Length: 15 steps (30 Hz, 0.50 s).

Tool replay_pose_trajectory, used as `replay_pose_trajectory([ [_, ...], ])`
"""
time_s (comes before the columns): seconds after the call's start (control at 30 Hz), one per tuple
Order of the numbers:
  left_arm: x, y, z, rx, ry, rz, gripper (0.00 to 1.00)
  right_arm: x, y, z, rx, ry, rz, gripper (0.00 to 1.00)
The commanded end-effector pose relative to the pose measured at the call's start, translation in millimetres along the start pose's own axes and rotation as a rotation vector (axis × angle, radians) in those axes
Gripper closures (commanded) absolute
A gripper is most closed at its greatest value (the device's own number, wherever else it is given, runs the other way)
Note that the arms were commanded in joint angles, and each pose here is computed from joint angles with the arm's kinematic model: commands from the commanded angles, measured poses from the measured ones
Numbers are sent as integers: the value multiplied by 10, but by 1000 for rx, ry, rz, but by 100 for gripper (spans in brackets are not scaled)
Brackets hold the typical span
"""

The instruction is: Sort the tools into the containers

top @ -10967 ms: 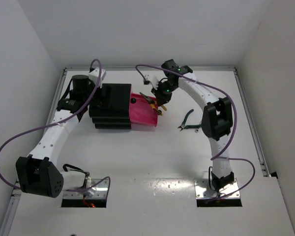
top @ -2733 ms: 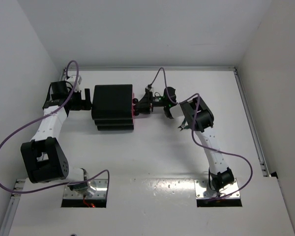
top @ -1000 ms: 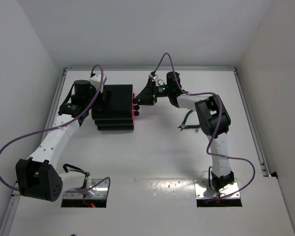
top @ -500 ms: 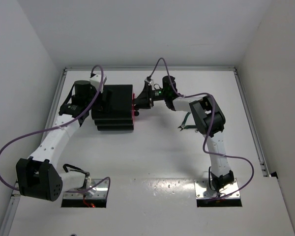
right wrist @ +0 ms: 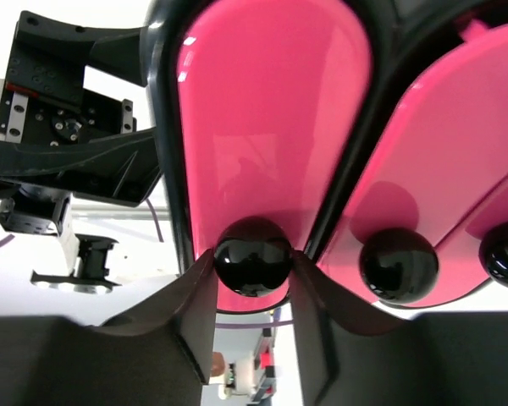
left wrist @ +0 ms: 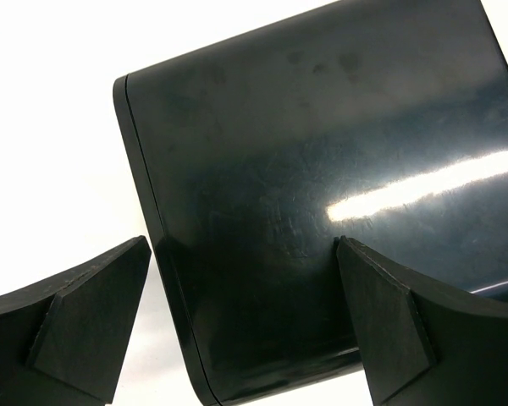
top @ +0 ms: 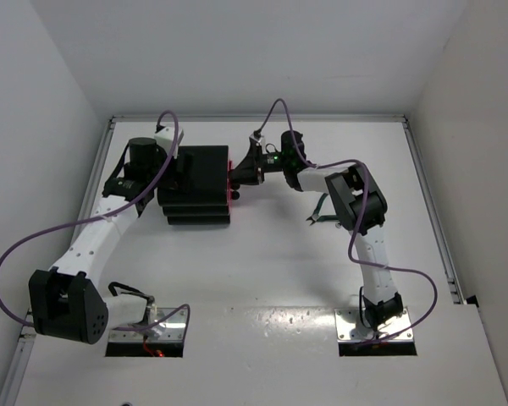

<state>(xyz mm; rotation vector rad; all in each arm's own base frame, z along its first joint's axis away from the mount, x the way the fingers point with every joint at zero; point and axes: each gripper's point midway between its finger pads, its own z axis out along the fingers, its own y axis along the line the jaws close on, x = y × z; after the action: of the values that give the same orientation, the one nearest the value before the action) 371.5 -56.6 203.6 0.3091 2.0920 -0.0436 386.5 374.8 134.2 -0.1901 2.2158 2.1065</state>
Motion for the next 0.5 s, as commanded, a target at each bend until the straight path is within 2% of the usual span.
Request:
replay_pose_trajectory([
  [0.0,18,-21,18,-1,7,1,1,-75,247,24,-48,-10,-101,67],
  [0.03,18,-21,18,-1,7,1,1,-75,247,24,-48,-10,-101,73],
  [0.13,18,-21,18,-1,7,1,1,-110,250,-13,-50,-20,-109,80],
  [0.47,41,-23,42,0,16,1,1,-114,272,-305,-36,-42,-114,90],
])
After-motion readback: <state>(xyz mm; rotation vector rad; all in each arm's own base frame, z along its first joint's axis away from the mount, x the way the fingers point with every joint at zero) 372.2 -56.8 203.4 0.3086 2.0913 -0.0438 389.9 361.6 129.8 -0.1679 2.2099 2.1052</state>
